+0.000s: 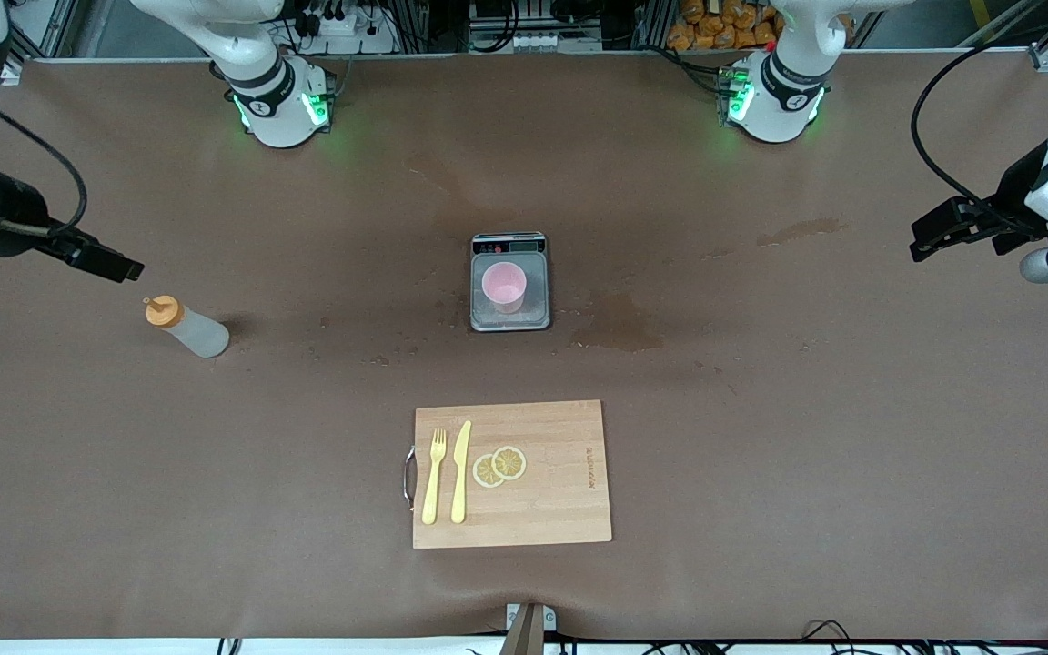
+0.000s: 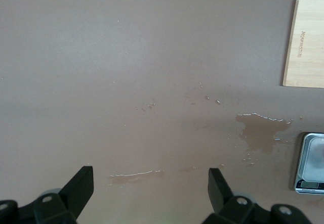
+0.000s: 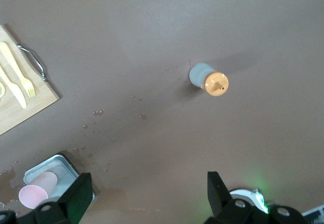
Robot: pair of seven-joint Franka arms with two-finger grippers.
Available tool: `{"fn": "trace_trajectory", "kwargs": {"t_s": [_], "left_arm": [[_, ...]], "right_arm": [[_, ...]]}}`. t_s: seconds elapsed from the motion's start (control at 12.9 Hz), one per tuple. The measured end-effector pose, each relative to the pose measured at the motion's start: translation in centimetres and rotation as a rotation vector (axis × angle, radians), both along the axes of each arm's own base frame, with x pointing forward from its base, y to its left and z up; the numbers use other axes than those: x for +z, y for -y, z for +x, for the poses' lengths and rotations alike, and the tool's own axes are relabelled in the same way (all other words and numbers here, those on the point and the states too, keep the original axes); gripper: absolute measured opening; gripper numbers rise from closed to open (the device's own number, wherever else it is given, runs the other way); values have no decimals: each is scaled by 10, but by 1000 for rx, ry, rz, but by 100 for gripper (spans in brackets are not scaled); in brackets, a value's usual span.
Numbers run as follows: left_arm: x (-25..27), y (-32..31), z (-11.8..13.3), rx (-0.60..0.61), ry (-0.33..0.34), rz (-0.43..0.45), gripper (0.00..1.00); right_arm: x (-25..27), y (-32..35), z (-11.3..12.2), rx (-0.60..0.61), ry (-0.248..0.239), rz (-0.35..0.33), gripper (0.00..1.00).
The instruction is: Add sauce to pink cup with both arms
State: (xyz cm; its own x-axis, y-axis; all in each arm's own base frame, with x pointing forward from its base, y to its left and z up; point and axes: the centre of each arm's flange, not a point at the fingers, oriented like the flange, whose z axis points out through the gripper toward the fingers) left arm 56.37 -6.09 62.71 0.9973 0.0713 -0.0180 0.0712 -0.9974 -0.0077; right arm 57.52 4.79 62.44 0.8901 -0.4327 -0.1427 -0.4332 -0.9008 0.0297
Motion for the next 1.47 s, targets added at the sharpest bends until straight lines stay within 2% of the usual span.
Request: {"fn": "trace_trajectory", "kwargs": {"t_s": [0.39, 0.62, 0.78, 0.93, 1.47], "left_arm": [[0, -2, 0, 4, 0, 0, 100], [1, -4, 0, 6, 2, 0, 100], [4, -4, -2, 6, 5, 0, 100], [5, -3, -4, 5, -3, 2, 100], [13, 0, -4, 1, 13, 0, 100]], "right_arm": [[46, 2, -33, 120, 143, -6, 100], [56, 3, -37, 159, 195, -8, 100], [62, 6, -37, 195, 221, -47, 100], [63, 9, -37, 233, 228, -73, 100], [57, 14, -35, 280, 216, -77, 100]]}}
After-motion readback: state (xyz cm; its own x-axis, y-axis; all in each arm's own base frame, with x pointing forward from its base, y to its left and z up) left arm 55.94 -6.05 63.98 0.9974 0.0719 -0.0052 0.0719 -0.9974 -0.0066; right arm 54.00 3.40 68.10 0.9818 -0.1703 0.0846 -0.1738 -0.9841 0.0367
